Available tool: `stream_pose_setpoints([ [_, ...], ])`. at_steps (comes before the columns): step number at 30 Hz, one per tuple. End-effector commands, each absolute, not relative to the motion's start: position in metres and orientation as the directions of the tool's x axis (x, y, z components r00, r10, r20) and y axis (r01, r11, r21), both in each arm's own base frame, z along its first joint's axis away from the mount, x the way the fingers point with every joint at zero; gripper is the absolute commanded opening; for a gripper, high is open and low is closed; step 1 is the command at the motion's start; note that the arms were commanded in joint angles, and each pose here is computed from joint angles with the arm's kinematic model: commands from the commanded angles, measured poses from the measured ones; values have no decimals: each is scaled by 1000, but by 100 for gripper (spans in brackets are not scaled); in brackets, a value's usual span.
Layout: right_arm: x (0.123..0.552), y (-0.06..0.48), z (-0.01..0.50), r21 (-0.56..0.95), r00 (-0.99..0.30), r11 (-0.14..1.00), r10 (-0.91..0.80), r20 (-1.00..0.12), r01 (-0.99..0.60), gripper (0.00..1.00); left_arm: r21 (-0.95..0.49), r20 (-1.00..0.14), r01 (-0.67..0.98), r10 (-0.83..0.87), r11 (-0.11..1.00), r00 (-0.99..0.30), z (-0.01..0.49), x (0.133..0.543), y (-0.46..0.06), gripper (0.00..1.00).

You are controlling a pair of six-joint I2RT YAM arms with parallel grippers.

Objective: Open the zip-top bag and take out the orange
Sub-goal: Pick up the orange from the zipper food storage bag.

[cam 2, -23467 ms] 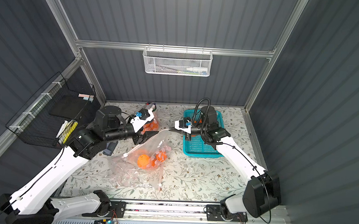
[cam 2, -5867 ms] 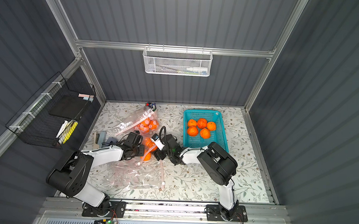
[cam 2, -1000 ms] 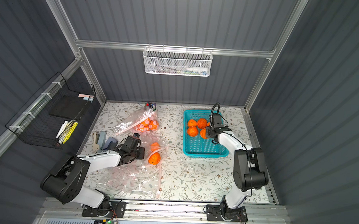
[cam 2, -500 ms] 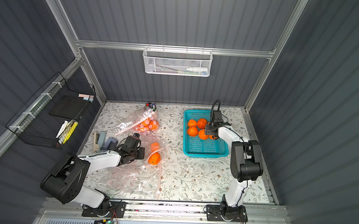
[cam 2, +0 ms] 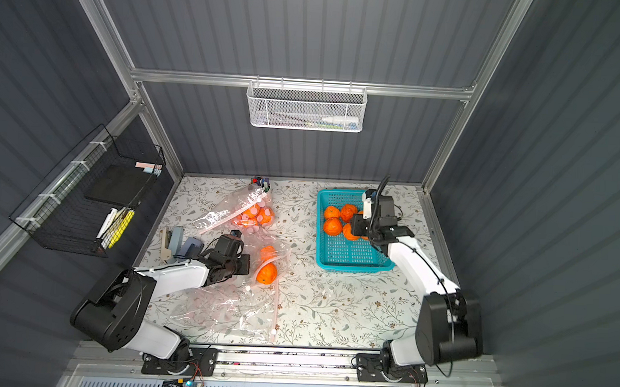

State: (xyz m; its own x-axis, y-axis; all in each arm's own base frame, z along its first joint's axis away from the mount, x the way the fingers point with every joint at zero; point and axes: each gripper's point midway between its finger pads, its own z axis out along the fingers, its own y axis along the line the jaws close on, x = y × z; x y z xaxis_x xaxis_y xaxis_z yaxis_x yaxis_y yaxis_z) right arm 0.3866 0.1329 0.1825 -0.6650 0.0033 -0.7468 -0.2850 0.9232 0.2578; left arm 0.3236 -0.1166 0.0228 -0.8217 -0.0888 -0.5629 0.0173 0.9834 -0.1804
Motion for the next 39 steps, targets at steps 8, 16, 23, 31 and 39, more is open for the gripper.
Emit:
stream_pose_setpoints([
  [8,217,320,141,216,-404,400,-480,-779,-891,44,-146,-488,-11,-81,989,-869,3,305,-107,0],
  [16,209,367,105,199,-368,338,-567,-737,-920,66,-146,-489,-14,-84,989,-868,3,304,-106,0],
  [23,239,382,86,128,-377,417,-597,-708,-900,76,-146,-487,-11,-81,989,-870,3,305,-107,0],
  [31,263,382,63,55,-404,496,-632,-662,-867,81,-146,-489,-12,-83,989,-868,3,304,-107,0],
  [39,269,403,57,76,-383,451,-642,-664,-889,79,-147,-489,-10,-82,989,-869,3,304,-107,0],
])
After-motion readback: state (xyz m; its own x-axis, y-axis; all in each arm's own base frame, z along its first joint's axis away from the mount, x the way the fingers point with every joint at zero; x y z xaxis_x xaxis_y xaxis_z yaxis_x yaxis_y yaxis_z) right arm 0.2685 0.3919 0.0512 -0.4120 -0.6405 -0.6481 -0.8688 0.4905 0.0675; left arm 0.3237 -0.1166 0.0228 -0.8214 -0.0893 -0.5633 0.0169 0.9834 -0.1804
